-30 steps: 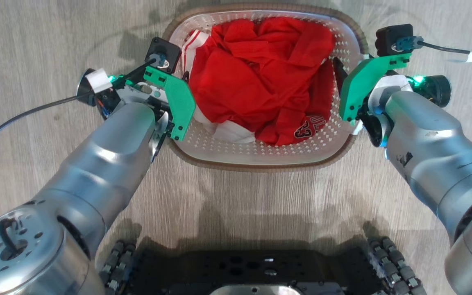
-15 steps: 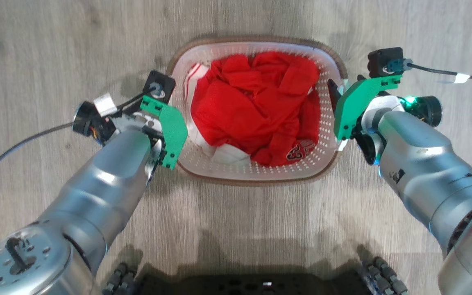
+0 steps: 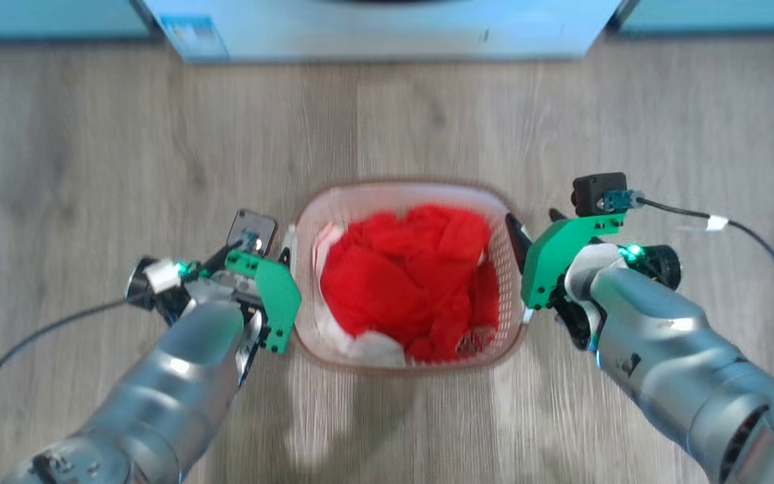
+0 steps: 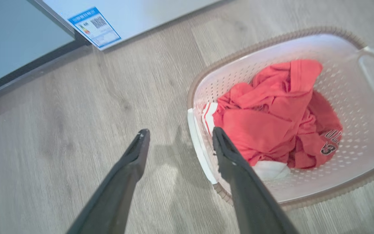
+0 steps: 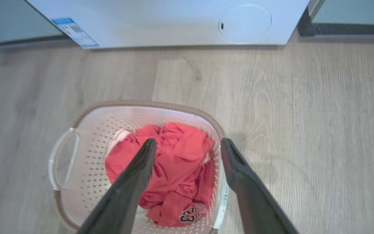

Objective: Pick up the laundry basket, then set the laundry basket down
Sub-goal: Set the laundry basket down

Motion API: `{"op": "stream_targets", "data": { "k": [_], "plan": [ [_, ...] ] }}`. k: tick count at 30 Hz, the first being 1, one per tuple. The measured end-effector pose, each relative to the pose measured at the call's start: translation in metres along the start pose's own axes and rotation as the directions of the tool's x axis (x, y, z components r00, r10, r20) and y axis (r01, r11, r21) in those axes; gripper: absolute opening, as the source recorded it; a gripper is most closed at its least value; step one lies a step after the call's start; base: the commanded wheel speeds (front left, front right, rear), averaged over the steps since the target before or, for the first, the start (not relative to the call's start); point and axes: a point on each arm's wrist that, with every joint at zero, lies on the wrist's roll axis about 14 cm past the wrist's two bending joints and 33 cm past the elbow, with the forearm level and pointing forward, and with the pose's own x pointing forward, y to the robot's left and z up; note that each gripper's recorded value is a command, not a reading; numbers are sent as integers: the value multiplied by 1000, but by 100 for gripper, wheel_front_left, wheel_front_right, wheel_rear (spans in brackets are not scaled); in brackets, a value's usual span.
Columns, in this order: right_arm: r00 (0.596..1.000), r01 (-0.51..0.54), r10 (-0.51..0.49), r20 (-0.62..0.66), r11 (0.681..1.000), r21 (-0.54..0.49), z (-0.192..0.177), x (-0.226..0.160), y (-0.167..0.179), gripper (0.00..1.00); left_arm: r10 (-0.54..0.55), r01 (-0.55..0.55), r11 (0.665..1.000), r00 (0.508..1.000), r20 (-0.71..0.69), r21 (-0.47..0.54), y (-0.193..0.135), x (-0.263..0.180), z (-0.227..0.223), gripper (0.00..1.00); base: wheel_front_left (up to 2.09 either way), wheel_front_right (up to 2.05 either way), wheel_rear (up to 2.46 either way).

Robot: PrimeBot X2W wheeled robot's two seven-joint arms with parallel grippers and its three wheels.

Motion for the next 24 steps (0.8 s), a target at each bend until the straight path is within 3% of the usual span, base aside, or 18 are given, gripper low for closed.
{"op": "stream_targets", "data": {
  "k": [2, 5, 8, 13, 18, 24],
  "plan": [
    [999, -12, 11, 34, 1000, 7, 10, -6, 6, 100, 10, -10, 1000, 999, 35, -8, 0, -7, 8, 100, 0, 0, 0],
    [985, -23, 20, 169, 1000, 18, 56, -28, 12, 100, 41, -36, 998, 992, 123, -48, 1, -28, 28, 100, 0, 0, 0],
    [935, -23, 26, 353, 1000, -13, 112, -68, 15, 100, 76, -49, 994, 956, 283, -100, 0, -55, 76, 100, 0, 0, 0],
    [856, -11, 26, 517, 999, -32, 135, -116, 19, 100, 139, -76, 987, 840, 524, -140, 8, -104, 143, 100, 0, 0, 0],
    [766, 34, 18, 643, 997, -68, 143, -158, 25, 100, 194, -89, 977, 741, 642, -192, 4, -145, 149, 100, 0, 0, 0],
    [667, 92, -3, 745, 993, -79, 151, -194, 28, 100, 285, -98, 954, 583, 761, -282, 16, -195, 170, 100, 0, 0, 0]
  ]
}}
